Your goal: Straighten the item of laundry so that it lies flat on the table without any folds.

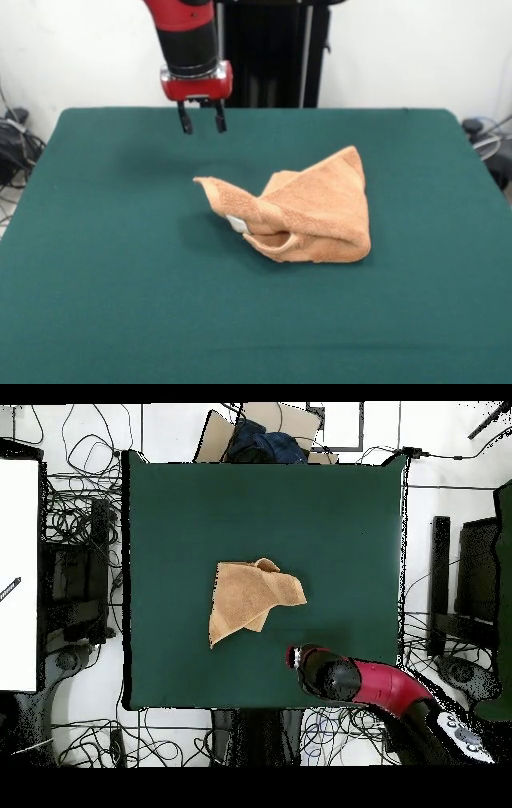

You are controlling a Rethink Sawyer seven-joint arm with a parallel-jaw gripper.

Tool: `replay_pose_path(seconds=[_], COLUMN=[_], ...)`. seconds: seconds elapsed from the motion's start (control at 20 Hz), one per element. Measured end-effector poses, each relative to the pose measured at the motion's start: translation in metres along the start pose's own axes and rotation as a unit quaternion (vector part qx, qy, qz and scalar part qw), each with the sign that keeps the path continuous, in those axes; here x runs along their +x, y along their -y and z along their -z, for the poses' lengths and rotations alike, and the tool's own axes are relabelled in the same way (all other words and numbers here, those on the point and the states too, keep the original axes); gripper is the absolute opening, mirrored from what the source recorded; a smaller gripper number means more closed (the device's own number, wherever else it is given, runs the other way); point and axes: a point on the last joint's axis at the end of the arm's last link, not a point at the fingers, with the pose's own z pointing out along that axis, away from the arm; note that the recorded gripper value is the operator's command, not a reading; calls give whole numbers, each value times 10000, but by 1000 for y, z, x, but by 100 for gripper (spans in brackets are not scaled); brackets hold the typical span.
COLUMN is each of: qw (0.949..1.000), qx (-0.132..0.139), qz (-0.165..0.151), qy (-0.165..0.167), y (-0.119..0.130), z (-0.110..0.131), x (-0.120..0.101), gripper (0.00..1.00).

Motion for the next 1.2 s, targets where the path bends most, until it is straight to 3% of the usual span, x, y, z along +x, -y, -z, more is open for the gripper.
replay_pose_path(seconds=[0.3,0.6,1.2], qw=[9999,9998,9997], qx=[-21,-80,-159], qz=[91,150,137], qy=[-44,52,102], y=[-11,-21,-24], z=[-4,-13,-17], x=[-9,-36,-64], gripper=[100,100,100])
